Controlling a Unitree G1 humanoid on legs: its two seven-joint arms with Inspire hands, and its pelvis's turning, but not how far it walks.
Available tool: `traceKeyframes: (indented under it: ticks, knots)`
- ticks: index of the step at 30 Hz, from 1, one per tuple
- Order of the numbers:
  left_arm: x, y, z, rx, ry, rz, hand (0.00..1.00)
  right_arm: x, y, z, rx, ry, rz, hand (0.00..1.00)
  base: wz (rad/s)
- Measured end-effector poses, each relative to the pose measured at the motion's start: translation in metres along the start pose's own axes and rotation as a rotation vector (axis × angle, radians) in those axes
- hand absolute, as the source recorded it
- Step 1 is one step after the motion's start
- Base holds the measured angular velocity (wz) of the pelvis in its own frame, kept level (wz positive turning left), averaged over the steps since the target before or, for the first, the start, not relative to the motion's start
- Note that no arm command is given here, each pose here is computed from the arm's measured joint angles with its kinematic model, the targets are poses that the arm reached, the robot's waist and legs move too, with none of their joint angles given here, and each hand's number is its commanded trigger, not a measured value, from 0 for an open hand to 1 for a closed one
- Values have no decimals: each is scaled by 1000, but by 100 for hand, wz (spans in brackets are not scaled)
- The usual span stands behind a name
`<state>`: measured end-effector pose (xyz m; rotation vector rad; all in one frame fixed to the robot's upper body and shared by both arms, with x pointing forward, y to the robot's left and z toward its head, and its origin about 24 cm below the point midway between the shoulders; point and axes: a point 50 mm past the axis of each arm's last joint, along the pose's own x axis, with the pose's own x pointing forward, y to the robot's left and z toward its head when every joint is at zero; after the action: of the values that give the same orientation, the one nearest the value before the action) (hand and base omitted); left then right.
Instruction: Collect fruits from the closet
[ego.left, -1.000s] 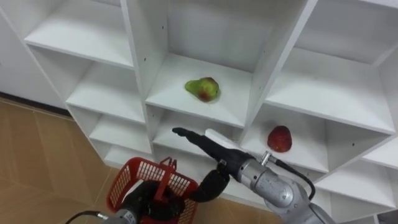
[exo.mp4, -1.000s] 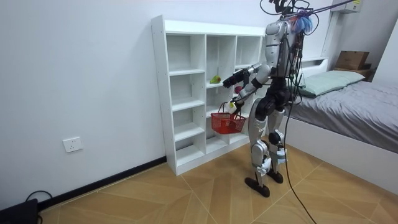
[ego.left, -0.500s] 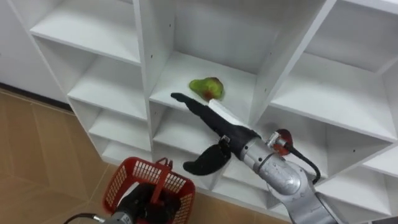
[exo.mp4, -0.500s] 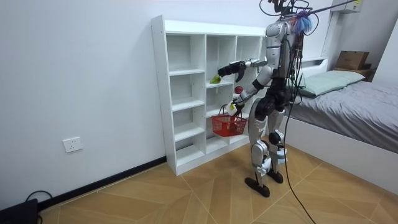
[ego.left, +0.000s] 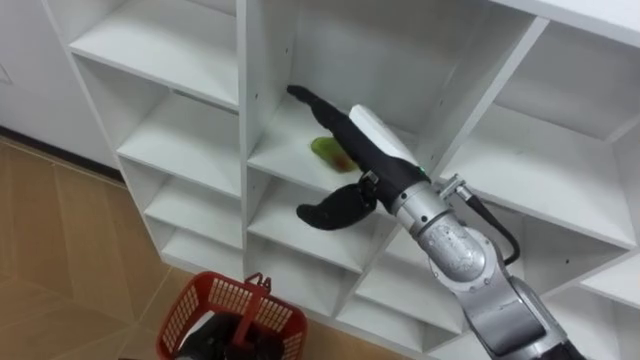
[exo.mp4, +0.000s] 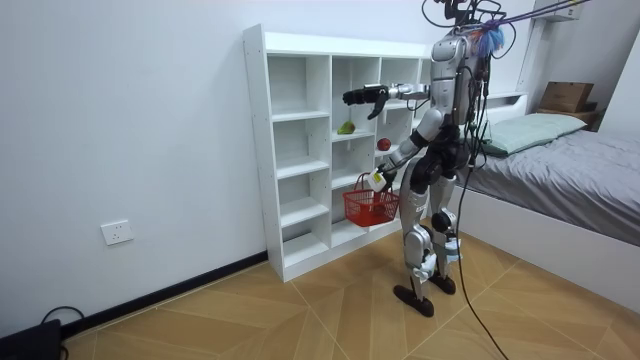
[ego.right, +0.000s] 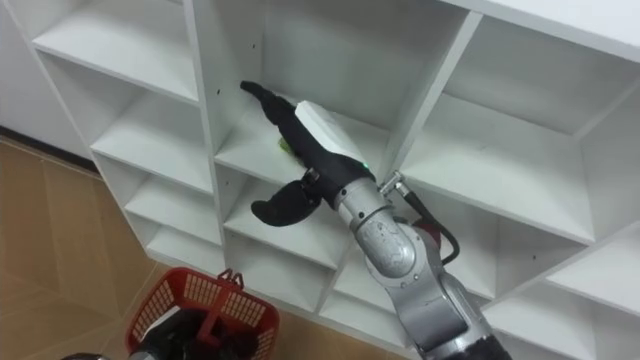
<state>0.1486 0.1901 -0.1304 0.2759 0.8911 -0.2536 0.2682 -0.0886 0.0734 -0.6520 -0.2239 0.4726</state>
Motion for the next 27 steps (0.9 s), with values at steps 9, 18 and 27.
traceKeyframes:
  ticks: [9,18,27]
  knots:
    - [-2,9,-1,0,3,33,100,-7,-30,-22,32,82,-137,0,10]
    - [-6,17,-9,3,50,60,100,0,-48,-47,83,181,-192,0,10]
    - [-6,21,-5,7,39,77,100,1,-51,-65,201,245,-262,0,11]
